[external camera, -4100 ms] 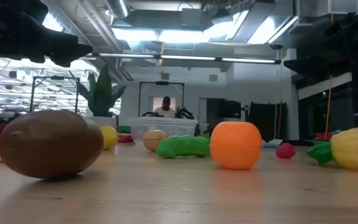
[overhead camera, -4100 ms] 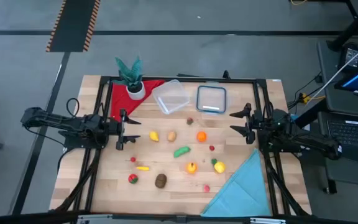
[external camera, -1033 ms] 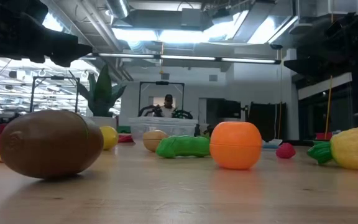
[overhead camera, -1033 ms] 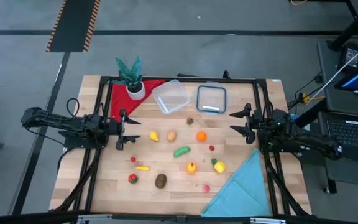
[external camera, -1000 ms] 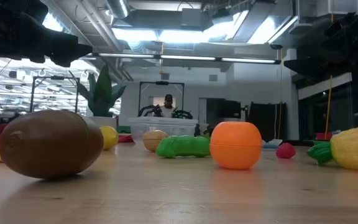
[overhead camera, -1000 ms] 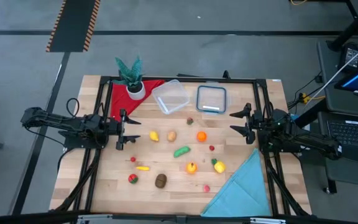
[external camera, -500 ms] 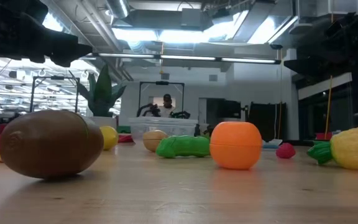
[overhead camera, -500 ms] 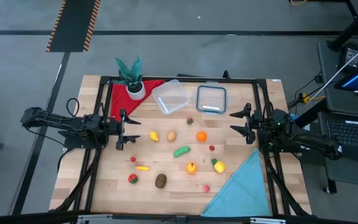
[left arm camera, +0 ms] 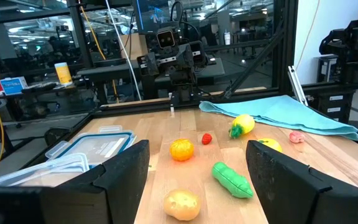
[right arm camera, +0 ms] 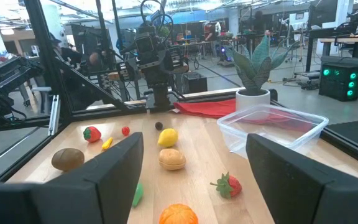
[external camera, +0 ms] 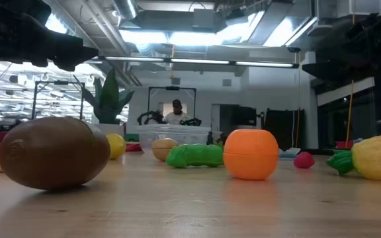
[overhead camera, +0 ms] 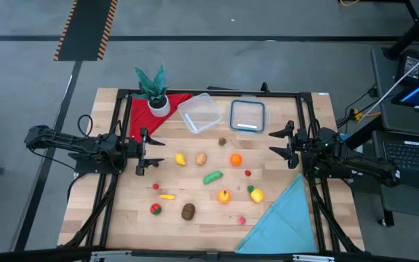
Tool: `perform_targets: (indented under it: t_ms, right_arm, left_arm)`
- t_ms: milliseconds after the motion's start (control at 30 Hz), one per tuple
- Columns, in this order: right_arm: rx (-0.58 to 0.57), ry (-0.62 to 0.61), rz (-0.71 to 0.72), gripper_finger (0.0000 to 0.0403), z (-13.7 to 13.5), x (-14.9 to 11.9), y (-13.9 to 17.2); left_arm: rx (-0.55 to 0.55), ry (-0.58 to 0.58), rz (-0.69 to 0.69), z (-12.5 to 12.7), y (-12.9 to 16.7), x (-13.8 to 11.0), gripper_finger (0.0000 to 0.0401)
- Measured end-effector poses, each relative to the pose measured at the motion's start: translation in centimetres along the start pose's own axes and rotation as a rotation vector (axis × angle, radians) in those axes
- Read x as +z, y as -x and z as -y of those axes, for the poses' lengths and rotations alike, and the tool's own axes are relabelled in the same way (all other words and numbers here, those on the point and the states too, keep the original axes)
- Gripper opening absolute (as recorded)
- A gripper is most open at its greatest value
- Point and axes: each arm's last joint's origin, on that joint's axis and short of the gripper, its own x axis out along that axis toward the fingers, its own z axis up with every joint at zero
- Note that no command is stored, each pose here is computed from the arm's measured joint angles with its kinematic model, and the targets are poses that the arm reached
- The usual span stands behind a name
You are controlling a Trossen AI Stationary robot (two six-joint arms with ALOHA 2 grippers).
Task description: Pick and placing Produce into tupperware
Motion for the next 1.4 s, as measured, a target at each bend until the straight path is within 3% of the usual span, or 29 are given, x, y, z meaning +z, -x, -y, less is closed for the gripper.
perform_targets:
  t_ms: [833, 1033, 1400]
  right_arm:
    - [0.0, 0.0, -0.001, 0.0287, 0.0, -0.01, 0.0]
    - [0.0, -0.009, 0.0, 0.0287, 0.0, -0.01, 0.0]
    - [0.0, 0.019, 0.001, 0.0287, 0.0, 0.01, 0.0]
  left_arm:
    - [0.001, 0.0, 0.006, -0.01, 0.0, 0.06, 0.0261]
    - [0.0, 0.058, 0.004, 0.0, 0.0, 0.04, 0.0261]
    - [0.0, 0.06, 0.004, 0.0, 0.0, 0.04, 0.0261]
